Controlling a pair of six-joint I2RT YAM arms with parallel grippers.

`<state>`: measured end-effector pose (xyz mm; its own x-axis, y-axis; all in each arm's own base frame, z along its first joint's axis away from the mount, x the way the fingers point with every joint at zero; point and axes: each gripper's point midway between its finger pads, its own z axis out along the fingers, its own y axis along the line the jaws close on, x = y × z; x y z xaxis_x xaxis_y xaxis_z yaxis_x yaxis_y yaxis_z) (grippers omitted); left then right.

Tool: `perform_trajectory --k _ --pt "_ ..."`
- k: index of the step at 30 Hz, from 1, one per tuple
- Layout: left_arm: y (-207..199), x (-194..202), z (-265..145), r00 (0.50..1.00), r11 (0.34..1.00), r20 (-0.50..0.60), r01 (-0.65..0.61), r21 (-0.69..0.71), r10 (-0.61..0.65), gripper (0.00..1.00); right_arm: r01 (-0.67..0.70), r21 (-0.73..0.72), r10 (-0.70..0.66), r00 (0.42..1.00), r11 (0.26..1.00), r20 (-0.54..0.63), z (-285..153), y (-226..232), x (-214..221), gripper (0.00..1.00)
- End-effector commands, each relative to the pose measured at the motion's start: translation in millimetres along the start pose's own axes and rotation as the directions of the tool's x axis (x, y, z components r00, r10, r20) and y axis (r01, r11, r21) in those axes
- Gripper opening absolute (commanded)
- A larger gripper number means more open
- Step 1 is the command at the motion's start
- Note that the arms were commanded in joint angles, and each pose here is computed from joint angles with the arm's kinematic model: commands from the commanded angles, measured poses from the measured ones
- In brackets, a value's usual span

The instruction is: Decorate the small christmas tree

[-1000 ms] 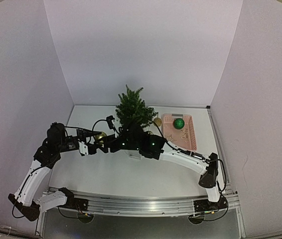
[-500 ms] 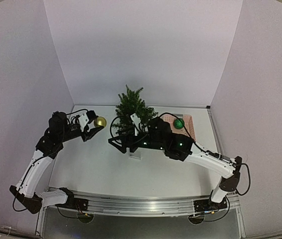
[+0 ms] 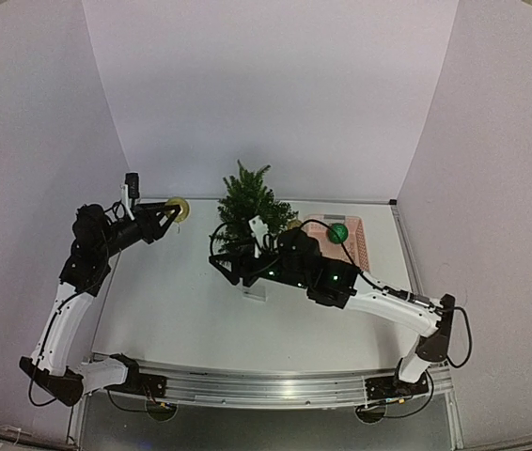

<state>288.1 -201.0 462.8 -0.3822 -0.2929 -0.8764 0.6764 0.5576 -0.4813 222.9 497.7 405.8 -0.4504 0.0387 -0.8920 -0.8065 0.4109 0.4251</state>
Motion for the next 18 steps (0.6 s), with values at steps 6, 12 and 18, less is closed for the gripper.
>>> perform_trajectory --k 6,12,18 --pt "-50 -12 -19 0.998 0.971 0.065 -0.008 0.241 -0.008 0.00 -0.127 -0.204 0.165 0.969 0.971 0.181 38 5 -44 0.61" --pt "-63 0 -21 0.996 0.942 0.039 -0.091 0.324 0.082 0.00 -0.218 -0.267 0.265 0.951 0.939 0.157 40 -13 -43 0.56" --pt "-66 -3 -18 0.995 0.930 0.046 -0.097 0.355 0.086 0.00 -0.226 -0.325 0.267 0.960 0.918 0.085 58 -8 -29 0.65"
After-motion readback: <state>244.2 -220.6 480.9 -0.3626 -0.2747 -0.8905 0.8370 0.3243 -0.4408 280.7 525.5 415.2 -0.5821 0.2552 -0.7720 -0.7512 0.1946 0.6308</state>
